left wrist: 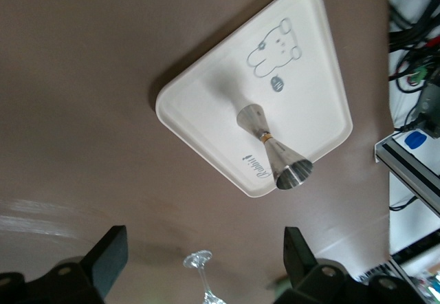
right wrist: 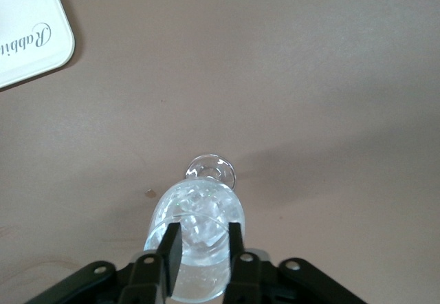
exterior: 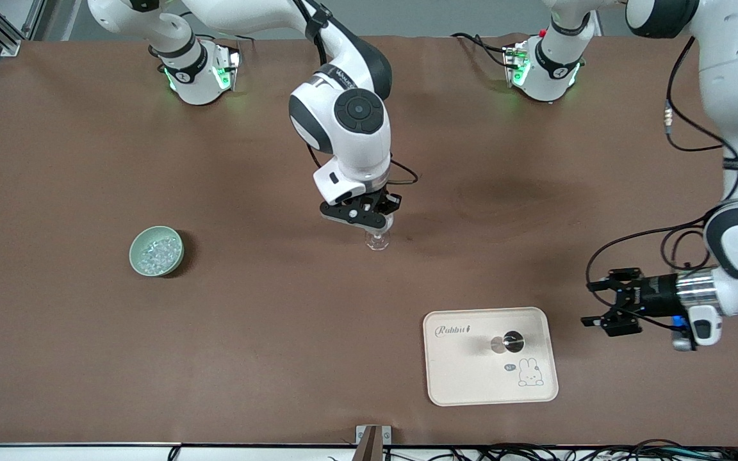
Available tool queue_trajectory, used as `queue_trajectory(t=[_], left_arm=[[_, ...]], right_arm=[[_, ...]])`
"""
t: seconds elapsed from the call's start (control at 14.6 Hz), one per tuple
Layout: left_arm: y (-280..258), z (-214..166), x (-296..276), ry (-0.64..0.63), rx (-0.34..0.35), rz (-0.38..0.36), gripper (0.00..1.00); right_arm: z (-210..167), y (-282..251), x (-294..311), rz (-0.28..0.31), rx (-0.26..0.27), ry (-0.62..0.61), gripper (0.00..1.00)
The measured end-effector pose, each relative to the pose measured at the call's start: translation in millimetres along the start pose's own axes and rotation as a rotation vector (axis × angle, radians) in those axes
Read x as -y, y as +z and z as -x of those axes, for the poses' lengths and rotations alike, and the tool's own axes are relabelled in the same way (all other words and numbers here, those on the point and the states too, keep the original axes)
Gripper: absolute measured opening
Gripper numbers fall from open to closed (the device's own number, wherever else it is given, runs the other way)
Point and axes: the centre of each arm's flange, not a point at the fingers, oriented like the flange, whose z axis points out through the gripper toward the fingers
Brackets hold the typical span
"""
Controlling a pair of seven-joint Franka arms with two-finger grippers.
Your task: Pour wine and add ice with both arms
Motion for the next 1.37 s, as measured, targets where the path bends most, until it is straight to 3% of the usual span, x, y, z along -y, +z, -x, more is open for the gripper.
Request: queue_trajectory(t=[0.27, 0.48, 0.68, 0.82, 1.03, 1.16, 1.37], left_arm=[[-71.9, 18.0, -20.2, 0.064, -0.113, 0.058, 1.0], [-129.6, 53.5, -38.2, 0.134, -0.191, 0.103, 1.0], [-191.1, 115.9, -49.5, 0.34, -0.361, -0.012, 1.0], [-211.4, 166.1, -57.8, 0.495, -0.423, -0.117, 1.0], [-225.2, 215.7, -58.9, 0.708, -0.432, -0.248, 1.0], [-235.9, 239.1, -53.5, 0.834, -0.42, -0.329, 1.0], [-251.4, 277.3, -40.8, 0.922, -0.417, -0.418, 1.0]], right_arm=[[0.2, -0.3, 0.3, -0.001, 0.0, 0.0, 0.46], [-4.8, -6.0, -0.9, -0.008, -0.009, 0.007, 0.75], [-18.1, -29.9, -11.5, -0.006, -0.021, 0.029, 1.0], [-36.2, -60.5, -28.9, -0.003, -0.06, 0.055, 1.0], [-70.8, -123.1, -77.6, 0.038, -0.128, 0.083, 1.0], [-98.0, -168.3, -127.7, 0.063, -0.126, 0.065, 1.0], [-136.3, -233.1, -219.9, 0.076, -0.104, 0.02, 1.0]])
